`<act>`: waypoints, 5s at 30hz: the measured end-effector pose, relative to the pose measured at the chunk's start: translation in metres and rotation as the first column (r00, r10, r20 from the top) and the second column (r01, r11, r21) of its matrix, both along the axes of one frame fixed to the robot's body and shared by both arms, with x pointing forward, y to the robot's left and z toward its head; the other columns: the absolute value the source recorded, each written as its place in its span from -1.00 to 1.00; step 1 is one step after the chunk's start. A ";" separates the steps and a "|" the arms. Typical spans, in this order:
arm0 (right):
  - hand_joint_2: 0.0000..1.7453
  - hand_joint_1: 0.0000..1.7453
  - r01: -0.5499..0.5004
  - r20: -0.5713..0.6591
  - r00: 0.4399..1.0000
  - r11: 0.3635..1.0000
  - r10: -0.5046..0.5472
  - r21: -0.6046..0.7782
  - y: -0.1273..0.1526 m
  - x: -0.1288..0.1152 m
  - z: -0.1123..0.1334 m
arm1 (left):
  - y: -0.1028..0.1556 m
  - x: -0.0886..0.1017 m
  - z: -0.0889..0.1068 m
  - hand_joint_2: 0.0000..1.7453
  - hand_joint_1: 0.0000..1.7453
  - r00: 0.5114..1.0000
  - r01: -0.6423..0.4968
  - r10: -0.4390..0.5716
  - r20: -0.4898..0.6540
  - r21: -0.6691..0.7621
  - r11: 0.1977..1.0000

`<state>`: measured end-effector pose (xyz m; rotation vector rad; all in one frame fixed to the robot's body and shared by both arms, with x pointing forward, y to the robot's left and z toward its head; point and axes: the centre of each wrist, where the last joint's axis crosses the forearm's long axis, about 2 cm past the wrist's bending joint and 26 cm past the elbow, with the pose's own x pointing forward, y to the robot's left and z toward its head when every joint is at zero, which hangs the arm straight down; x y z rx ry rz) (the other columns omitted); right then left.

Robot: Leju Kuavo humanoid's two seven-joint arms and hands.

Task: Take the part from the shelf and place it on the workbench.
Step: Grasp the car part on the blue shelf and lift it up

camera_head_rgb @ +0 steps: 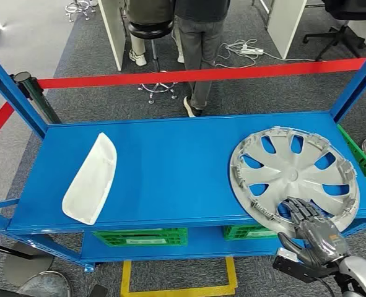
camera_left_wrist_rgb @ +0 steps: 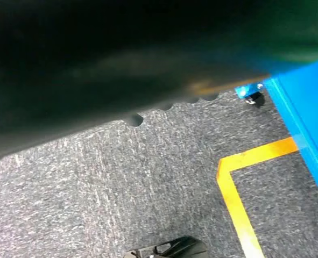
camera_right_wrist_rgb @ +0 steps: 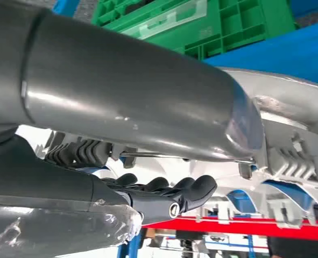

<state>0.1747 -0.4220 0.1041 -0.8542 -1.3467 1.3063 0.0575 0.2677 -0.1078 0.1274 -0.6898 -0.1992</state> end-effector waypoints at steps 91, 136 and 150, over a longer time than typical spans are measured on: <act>1.00 1.00 0.015 0.140 0.990 0.987 0.007 -0.158 -0.020 0.005 0.031 | -0.002 -0.002 0.000 -1.00 -1.00 0.999 -0.038 0.038 0.003 -0.020 0.999; 1.00 1.00 -0.552 0.841 0.514 0.815 0.168 0.175 0.190 0.052 0.117 | -0.014 0.014 0.003 1.00 -1.00 0.998 0.054 -0.052 0.047 -0.046 0.997; 1.00 1.00 -0.560 0.816 0.547 0.807 0.189 0.188 0.222 0.058 0.105 | -0.015 0.016 0.003 1.00 -1.00 0.995 0.082 -0.081 0.053 -0.023 0.996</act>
